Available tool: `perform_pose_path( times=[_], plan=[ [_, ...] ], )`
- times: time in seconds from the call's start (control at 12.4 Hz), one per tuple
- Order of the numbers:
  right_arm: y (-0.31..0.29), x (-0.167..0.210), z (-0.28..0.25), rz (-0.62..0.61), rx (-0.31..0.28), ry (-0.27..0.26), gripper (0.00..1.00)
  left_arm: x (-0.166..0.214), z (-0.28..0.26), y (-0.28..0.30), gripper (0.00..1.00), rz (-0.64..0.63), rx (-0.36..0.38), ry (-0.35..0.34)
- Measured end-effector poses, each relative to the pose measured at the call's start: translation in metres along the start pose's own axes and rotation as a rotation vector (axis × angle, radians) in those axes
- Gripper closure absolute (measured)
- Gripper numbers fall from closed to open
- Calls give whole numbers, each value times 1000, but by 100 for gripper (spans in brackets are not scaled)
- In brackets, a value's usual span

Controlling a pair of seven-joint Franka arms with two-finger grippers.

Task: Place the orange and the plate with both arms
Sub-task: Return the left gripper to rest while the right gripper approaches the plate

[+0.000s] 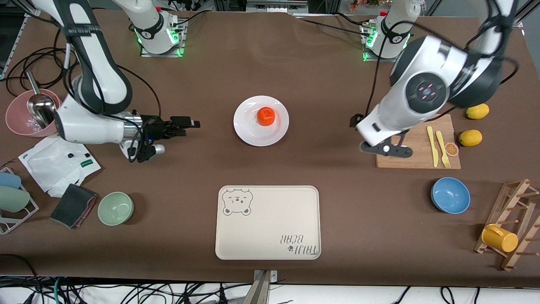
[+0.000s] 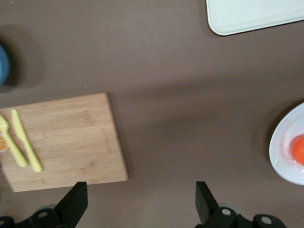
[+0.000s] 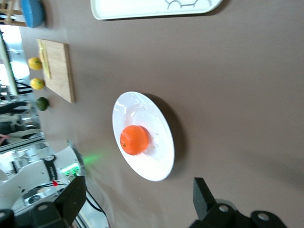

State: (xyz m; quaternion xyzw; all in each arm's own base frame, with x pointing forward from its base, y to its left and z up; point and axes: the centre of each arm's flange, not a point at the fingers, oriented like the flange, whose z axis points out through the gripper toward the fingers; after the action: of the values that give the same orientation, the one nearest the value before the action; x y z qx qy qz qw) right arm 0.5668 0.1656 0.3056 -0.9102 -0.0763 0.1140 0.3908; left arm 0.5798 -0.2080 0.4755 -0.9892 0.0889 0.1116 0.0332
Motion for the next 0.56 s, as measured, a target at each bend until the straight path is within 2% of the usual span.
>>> perform_pose_path(
  times=[0.16,0.32,0.4,0.56],
  plan=[
    [19,-5,38,-14,46,22,0,-23,-34,-34,0,53,15,13],
    [30,-13,73,-17,56,36,0,-36,-57,-70,0,84,-42,40],
    [31,-16,88,-17,53,46,0,-42,-67,-80,0,77,-74,58],
    [30,-26,119,-38,68,68,0,-54,-83,-105,0,31,-72,91]
  ],
)
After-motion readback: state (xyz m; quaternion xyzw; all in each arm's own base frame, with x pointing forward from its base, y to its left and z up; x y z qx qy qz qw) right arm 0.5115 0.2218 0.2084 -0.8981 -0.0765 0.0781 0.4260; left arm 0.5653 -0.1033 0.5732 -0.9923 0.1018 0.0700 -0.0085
